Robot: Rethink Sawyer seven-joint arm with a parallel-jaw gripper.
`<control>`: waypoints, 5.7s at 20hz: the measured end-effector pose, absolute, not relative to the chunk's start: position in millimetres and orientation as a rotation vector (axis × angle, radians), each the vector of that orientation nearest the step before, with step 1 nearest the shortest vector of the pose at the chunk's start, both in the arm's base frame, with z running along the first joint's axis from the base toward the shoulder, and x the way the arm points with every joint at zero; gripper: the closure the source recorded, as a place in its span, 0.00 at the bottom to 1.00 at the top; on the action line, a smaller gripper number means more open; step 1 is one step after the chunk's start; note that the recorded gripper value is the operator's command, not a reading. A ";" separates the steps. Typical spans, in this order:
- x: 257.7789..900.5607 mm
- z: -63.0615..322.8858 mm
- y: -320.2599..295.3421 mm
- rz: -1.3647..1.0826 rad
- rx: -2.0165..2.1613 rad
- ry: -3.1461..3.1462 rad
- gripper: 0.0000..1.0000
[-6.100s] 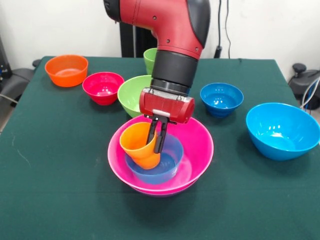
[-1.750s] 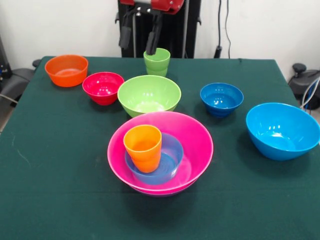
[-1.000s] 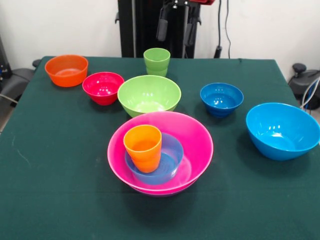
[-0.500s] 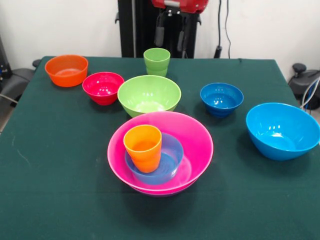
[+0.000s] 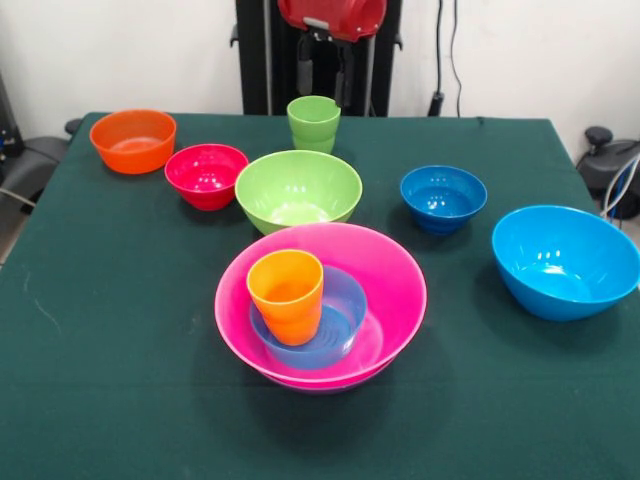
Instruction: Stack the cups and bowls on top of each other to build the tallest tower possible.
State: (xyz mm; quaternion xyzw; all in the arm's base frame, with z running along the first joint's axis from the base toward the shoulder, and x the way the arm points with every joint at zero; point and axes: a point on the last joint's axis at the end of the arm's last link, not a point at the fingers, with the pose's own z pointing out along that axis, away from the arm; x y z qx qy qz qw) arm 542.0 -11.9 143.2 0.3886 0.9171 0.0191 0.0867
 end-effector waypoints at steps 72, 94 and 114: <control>503.1 61.8 -4.5 0.235 1.021 2.978 0.00; 481.6 105.1 -22.2 0.173 1.058 3.037 0.00; 454.7 143.1 -42.6 0.115 1.126 3.054 0.00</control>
